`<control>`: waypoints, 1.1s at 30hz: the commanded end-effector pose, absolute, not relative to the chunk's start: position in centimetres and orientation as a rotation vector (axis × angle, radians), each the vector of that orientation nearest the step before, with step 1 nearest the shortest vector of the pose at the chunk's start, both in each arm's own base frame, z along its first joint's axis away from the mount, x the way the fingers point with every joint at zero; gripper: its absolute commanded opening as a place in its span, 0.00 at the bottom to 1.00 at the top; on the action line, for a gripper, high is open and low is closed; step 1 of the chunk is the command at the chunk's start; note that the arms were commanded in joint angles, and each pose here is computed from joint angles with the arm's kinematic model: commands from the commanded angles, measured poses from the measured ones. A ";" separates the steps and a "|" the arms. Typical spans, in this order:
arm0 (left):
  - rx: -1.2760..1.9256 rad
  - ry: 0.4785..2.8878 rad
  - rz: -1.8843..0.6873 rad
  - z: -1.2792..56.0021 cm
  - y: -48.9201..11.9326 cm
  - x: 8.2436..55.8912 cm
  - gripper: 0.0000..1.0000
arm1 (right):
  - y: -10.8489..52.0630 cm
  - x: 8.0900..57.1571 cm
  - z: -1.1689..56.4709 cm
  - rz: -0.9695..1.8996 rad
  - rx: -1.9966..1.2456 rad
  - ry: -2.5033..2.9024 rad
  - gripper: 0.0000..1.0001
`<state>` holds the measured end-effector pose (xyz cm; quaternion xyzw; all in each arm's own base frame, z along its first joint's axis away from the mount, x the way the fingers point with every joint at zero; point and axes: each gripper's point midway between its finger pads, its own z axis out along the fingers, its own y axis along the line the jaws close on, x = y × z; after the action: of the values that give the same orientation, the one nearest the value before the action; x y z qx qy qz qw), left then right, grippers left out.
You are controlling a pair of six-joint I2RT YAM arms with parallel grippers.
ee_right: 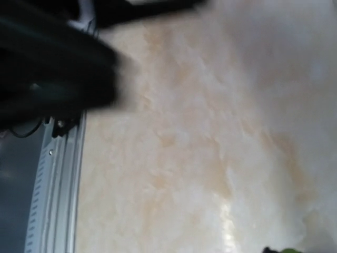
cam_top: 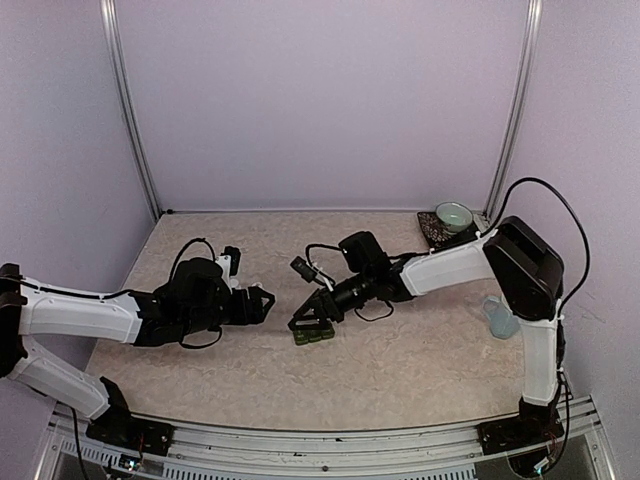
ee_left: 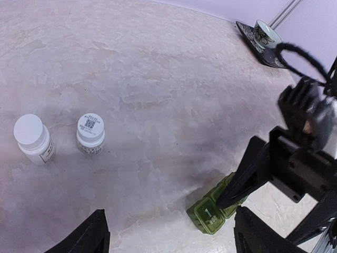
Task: Sort the pills into containers
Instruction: Close the lid of the pill container on the pill container, then adjust the pill container at the center of the board.
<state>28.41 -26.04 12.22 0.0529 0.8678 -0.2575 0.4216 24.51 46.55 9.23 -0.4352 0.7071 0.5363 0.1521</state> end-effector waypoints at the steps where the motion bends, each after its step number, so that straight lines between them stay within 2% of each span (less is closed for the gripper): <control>1: 0.145 2.206 -0.653 11.4 -26.1 27.9 0.84 | 45.0 25.2 14.8 1.416 -1.273 1.900 0.80; 5: 0.166 2.243 -0.724 10.3 -27.5 26.5 0.98 | 42.3 25.9 16.3 1.311 -1.201 1.916 0.89; 8: 0.187 2.274 -0.770 9.3 -29.1 25.5 0.99 | 39.9 25.6 16.2 1.181 -1.149 1.944 1.00; 21: 0.293 2.376 -1.049 8.0 -37.1 22.3 0.99 | 32.1 25.1 18.2 0.945 -0.955 1.969 1.00; 33: 0.309 2.404 -1.119 7.2 -39.3 22.3 0.99 | 29.7 25.6 20.2 0.877 -0.897 1.941 1.00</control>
<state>22.15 -38.09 6.31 0.1100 0.8843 -0.3887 0.2339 25.49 30.78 20.48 -0.3616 0.7598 0.3625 0.4007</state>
